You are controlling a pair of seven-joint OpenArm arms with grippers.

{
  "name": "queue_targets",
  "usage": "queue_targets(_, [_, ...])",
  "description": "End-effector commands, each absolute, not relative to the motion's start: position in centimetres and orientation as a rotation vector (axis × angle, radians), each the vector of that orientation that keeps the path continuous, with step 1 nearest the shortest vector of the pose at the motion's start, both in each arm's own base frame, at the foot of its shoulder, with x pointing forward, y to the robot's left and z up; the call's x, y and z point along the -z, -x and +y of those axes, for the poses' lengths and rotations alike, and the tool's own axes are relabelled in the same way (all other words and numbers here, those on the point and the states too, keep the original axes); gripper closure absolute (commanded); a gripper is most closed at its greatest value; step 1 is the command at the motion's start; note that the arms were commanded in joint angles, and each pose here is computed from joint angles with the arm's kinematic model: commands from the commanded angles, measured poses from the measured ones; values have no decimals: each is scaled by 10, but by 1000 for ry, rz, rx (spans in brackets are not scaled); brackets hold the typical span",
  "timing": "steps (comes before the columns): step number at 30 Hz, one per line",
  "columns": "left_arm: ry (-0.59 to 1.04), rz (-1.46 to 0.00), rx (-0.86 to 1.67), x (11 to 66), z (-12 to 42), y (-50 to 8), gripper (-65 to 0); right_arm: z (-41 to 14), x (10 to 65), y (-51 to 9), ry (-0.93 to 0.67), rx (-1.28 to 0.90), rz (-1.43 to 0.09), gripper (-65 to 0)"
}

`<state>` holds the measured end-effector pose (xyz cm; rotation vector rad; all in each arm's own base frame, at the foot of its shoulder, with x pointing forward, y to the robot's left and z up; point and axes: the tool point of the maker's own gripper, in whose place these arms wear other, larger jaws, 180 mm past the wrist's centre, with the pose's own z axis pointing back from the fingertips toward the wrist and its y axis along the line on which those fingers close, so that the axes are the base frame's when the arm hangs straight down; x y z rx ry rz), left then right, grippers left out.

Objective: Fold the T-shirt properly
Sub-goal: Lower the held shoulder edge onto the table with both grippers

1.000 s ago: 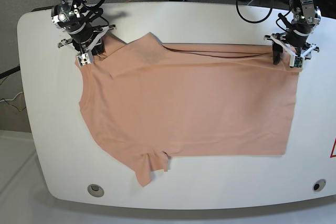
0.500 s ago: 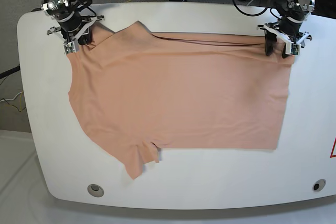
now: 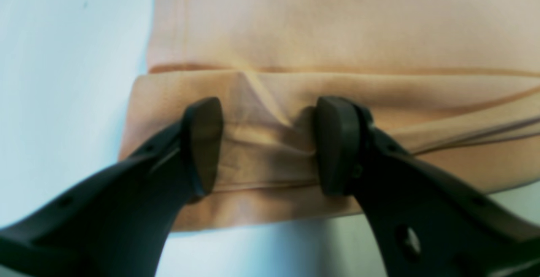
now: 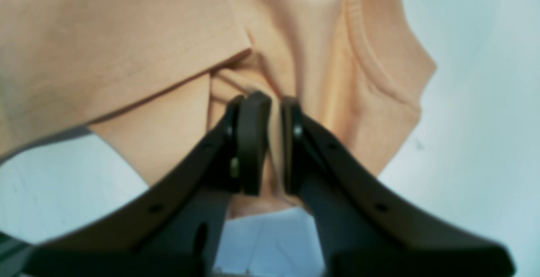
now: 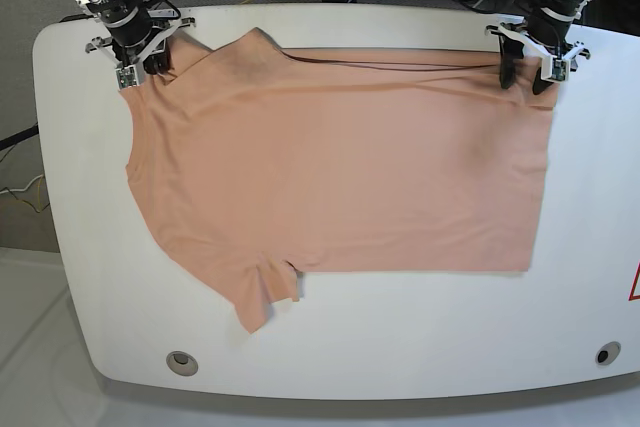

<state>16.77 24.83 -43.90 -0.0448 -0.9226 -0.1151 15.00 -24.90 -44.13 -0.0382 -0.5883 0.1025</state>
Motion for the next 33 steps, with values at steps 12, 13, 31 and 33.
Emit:
queue_targets(12, [-94, -312, 205, 503, 281, -70, -330, -263, 472, -90, 134, -142, -269, -83])
queue_targets(13, [-97, -326, 209, 501, 281, -76, -330, -262, 470, -93, 136, -138, -280, -83])
queue_targets(31, [-220, -492, 189, 445, 310, -142, -330, -256, 425, -119, 184, -221, -387, -83])
queue_targets(33, [-235, -500, 188, 438, 313, -149, -330, -255, 423, -120, 184, -232, -393, -83])
